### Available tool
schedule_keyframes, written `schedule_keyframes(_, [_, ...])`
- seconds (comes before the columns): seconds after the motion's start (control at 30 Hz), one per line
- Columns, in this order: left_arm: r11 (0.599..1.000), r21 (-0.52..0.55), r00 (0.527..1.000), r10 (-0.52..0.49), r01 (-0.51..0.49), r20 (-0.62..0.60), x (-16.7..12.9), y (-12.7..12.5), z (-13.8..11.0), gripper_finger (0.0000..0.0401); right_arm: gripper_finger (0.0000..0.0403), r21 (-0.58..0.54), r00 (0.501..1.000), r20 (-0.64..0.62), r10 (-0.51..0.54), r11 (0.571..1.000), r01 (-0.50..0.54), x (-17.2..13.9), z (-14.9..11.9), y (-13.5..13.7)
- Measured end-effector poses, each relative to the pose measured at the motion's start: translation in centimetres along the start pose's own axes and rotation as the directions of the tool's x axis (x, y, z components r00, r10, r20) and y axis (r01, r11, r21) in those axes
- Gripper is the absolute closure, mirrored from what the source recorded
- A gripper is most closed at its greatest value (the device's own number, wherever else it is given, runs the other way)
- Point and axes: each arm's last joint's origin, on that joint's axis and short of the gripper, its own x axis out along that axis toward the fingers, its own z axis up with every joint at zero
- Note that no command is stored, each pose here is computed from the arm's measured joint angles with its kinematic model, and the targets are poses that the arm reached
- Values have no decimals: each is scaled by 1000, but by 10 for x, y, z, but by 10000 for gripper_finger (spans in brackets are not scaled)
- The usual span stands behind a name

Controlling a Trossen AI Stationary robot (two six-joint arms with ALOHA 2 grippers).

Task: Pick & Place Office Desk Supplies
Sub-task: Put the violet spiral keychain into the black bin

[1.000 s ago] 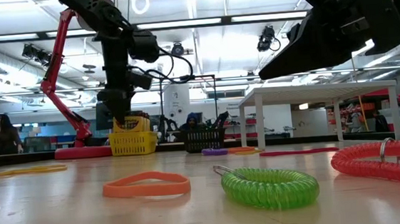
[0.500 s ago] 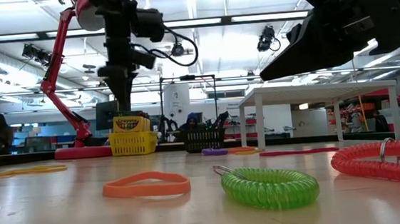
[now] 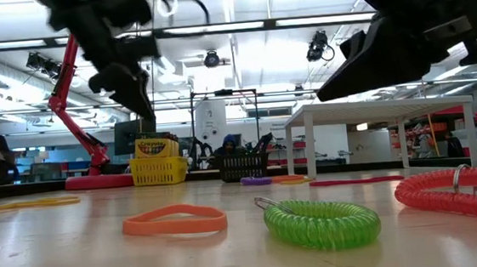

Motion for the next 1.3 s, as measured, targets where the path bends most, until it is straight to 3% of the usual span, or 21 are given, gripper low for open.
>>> schedule_keyframes(0.13, [992,-121,974,-19,48,227,-6,-12,-11,353,386,19,999,46,-22,1000,21,0,5,-1])
schedule_keyframes(0.27, [950,-271,933,-49,153,355,-5,-20,-12,353,386,57,994,106,-24,998,19,-1,11,-1])
schedule_keyframes(0.4, [958,-154,890,-156,242,428,3,-40,-21,360,386,94,992,123,-9,996,-2,-1,13,0])
schedule_keyframes(0.53, [971,-77,772,-129,225,623,10,-60,-38,376,386,142,996,82,-38,990,26,0,9,-1])
schedule_keyframes(0.7, [963,-112,623,-68,246,779,9,-68,-64,390,381,124,980,-124,-156,977,171,1,11,-3])
schedule_keyframes(0.8, [956,-124,582,-55,264,811,8,-70,-72,391,361,137,944,-248,-218,957,256,2,16,-11])
schedule_keyframes(0.9, [954,-130,574,-51,269,817,7,-69,-72,387,328,158,904,-354,-241,937,312,4,11,-26])
schedule_keyframes(1.1, [952,-137,605,-59,273,794,10,-71,-75,383,254,210,871,-464,-160,936,283,12,-5,-53])
schedule_keyframes(1.2, [953,-151,607,-42,263,794,10,-70,-74,383,226,232,881,-434,-186,922,309,19,-2,-68])
schedule_keyframes(1.3, [954,-181,618,-6,240,786,10,-69,-75,383,208,295,923,-323,-209,905,308,28,9,-83])
